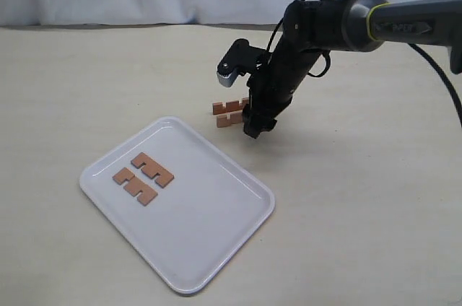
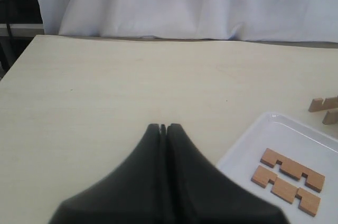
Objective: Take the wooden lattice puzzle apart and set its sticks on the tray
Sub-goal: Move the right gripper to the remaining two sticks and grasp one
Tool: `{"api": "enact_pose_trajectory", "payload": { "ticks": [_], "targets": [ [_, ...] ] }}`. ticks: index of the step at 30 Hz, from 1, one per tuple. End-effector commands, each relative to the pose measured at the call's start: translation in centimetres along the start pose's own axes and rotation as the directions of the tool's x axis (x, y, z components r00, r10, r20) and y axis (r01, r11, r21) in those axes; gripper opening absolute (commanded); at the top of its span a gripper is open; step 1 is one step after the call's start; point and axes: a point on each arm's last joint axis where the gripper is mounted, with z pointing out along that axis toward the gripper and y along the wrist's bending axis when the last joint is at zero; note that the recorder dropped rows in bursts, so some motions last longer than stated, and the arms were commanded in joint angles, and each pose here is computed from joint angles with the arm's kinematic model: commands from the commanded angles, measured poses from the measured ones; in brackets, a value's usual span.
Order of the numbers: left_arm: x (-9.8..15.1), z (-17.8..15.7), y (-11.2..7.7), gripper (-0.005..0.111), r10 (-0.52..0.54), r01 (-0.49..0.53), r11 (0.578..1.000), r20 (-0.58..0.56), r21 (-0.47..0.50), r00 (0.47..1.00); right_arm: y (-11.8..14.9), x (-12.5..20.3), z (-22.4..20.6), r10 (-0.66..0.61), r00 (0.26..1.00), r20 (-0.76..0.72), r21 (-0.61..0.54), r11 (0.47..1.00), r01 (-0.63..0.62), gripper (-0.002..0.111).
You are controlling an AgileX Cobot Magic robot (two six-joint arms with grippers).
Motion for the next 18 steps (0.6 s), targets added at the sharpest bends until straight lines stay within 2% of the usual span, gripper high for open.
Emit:
{"api": "enact_pose_trajectory", "payload": {
  "ticks": [1,7,13,18],
  "targets": [
    [0.03,0.03,-0.04,0.000,-0.002,0.002,1.000,0.006,0.008,1.000,-0.23,0.17,0.57,-0.043,0.999,0.006,-0.001,0.999,0.043,0.059],
    [0.03,0.03,-0.04,0.000,-0.002,0.002,1.000,0.006,0.008,1.000,-0.31,-0.14,0.95,-0.055,0.998,0.033,0.023,0.998,0.054,0.053],
    [0.03,0.03,-0.04,0.000,-0.002,0.002,1.000,0.006,0.008,1.000,-0.49,-0.28,1.06,-0.055,0.997,0.049,0.043,0.998,0.053,0.029],
    [0.03,0.03,-0.04,0.000,-0.002,0.002,1.000,0.006,0.008,1.000,-0.61,-0.34,1.15,-0.059,0.997,0.056,0.056,0.997,0.056,0.005]
  ]
}}
